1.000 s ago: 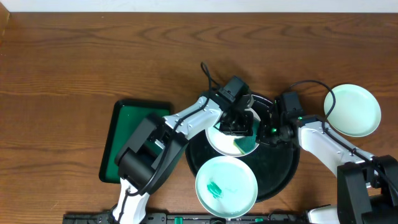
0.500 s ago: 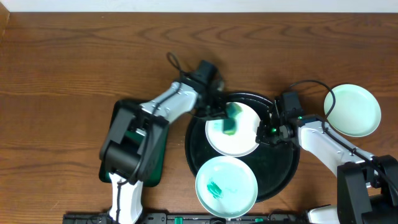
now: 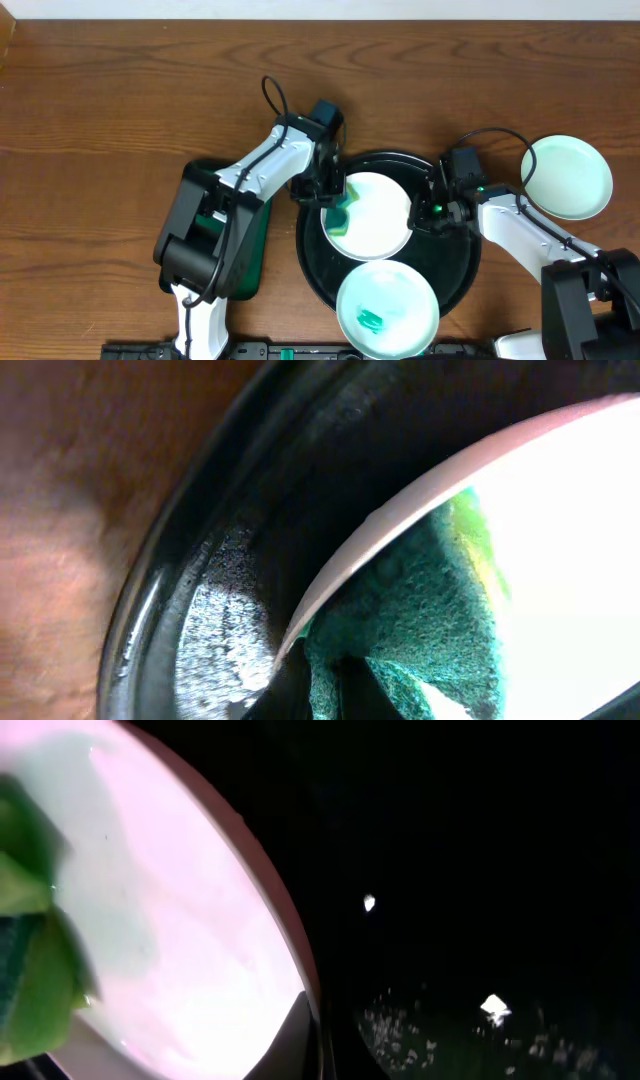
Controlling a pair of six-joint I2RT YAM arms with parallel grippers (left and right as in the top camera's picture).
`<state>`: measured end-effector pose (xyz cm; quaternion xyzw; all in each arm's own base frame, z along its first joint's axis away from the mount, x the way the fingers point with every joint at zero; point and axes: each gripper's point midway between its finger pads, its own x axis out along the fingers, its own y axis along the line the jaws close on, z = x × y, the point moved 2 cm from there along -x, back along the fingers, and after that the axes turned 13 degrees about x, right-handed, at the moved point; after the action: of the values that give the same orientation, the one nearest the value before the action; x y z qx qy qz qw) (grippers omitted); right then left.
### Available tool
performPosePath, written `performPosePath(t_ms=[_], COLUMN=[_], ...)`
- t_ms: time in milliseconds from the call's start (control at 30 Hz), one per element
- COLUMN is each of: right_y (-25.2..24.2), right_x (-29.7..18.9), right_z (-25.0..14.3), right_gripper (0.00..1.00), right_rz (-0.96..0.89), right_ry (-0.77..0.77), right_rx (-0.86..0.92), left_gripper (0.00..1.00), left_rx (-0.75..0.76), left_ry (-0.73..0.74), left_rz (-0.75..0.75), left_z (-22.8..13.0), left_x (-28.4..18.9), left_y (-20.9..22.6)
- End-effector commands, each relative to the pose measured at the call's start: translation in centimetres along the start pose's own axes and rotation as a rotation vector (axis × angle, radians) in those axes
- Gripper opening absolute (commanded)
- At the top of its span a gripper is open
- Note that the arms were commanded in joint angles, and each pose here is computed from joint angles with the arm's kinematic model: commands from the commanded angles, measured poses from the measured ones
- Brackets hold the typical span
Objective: Clean dirty plates on tray and stack at the side
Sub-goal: 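Scrub the white plate with the sponge in the left gripper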
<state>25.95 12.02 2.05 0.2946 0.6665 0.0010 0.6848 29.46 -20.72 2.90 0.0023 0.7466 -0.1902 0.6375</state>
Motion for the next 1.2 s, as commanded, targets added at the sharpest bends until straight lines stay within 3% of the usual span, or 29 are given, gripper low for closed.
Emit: performPosePath(t_ms=[0,200,433,767,967,1167], right_y=[-2.3,-2.3,-2.3,-2.3,-2.3,-2.3], right_x=[0.5,0.5,0.5,0.5,0.5,0.5], right_z=[0.0,0.0,0.0,0.0,0.0,0.0], right_gripper=[0.01,0.01,0.01,0.01,0.01,0.01], right_rz=[-0.111,-0.109,-0.109,-0.11,-0.11,-0.111], right_ry=[-0.02,-0.022,-0.022,-0.021,-0.021,-0.021], right_rx=[0.009,0.008,0.007,0.0,-0.002,-0.004], left_gripper=[0.07,0.07,0.07,0.07,0.07,0.07], left_rx=[0.013,0.205,0.375,0.409,0.33,0.122], left_ry=[0.15,0.174,0.105,-0.007,-0.073,-0.098], left_rz=[0.355,0.119,-0.19,-0.537,-0.451,-0.101], left_z=[-3.1,-3.7,-3.7,-2.2,0.1,2.1], left_x=[2.2,3.9,5.5,4.3,4.4,4.6], left_y=[7.4,1.6,-7.7,-15.8,-13.5,-4.1])
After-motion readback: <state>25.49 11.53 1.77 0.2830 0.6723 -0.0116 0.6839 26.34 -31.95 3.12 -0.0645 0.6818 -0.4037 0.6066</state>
